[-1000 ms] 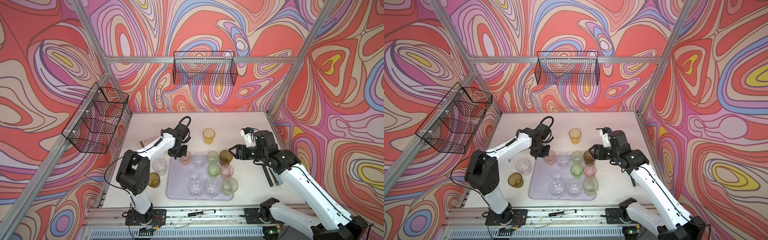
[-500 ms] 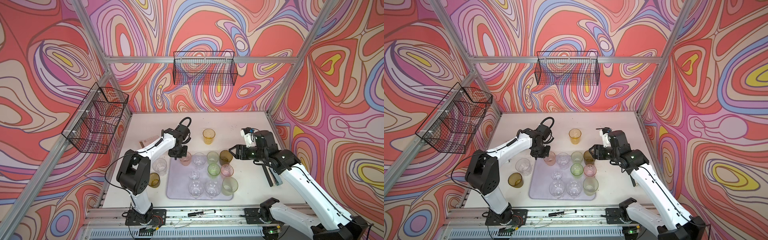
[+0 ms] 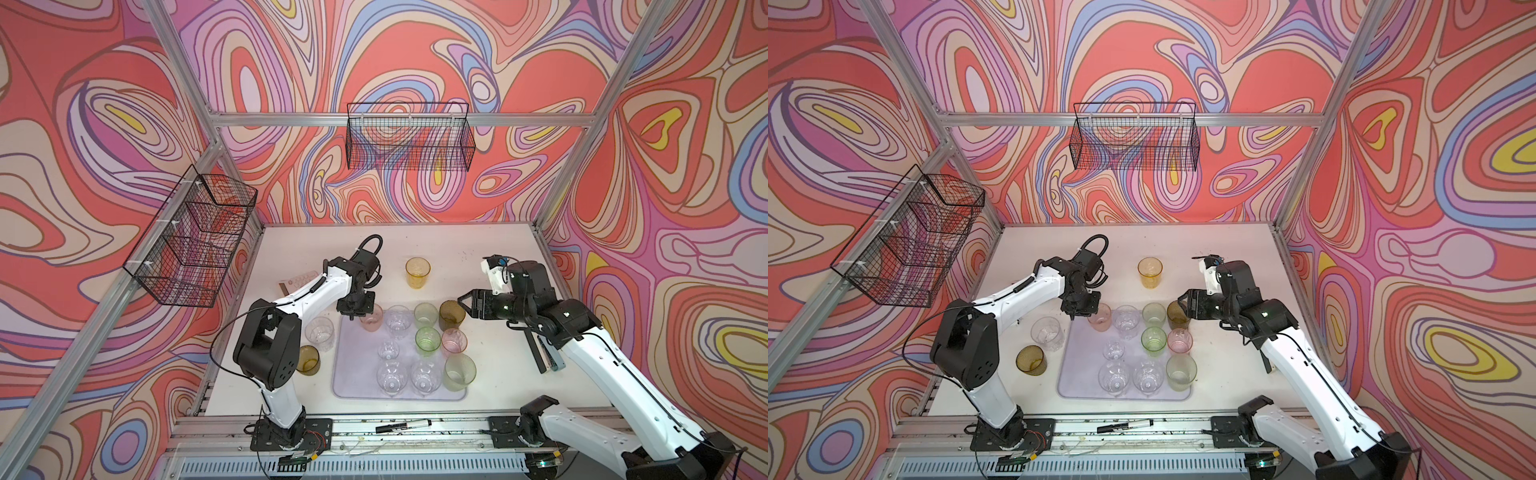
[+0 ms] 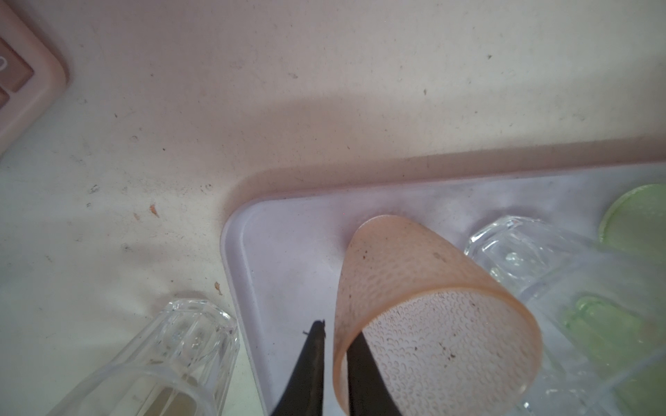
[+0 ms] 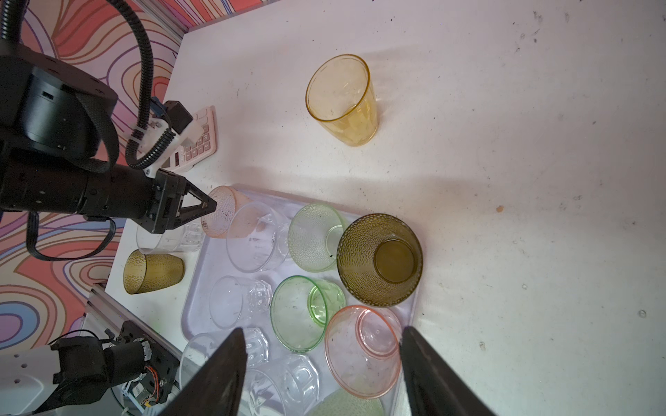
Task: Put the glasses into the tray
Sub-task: 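Lower the pink cup onto the tray corner with the left gripper, then open the left gripper to release the pink cup on the tray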
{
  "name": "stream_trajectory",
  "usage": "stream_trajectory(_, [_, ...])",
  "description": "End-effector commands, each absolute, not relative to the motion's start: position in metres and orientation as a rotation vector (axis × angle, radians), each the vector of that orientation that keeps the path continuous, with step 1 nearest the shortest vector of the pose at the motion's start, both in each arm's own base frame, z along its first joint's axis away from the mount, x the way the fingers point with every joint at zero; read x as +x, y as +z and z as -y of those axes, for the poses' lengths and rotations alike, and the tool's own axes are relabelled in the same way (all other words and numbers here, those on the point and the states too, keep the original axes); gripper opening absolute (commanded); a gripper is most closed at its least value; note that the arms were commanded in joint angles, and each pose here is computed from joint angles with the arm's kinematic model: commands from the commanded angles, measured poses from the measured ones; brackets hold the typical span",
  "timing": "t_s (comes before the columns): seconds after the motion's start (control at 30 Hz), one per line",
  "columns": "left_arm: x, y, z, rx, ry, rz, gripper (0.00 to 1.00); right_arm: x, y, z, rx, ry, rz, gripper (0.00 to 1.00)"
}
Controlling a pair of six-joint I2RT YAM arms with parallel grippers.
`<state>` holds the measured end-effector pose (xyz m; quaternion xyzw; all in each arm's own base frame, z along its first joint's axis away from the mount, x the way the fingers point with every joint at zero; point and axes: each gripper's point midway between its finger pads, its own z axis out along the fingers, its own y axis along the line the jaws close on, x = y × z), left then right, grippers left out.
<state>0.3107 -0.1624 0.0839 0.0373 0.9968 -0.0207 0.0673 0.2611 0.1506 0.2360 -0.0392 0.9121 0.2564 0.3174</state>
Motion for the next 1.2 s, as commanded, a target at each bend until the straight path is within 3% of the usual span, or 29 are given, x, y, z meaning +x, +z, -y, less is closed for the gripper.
stream_trajectory(0.0, [0.308, 0.095, 0.162, 0.113, -0.053, -3.003, 0.2, 0.262, 0.234, -0.151, -0.116, 0.678, -2.4, 0.7])
stream_trajectory(0.3, [0.311, 0.114, 0.163, 0.123, -0.067, -2.972, 0.25, 0.261, 0.233, -0.152, -0.118, 0.685, -2.406, 0.7])
stream_trajectory(1.17, [0.34, 0.157, 0.201, 0.266, -0.253, -2.878, 0.28, 0.26, 0.243, -0.152, -0.121, 0.684, -2.392, 0.7])
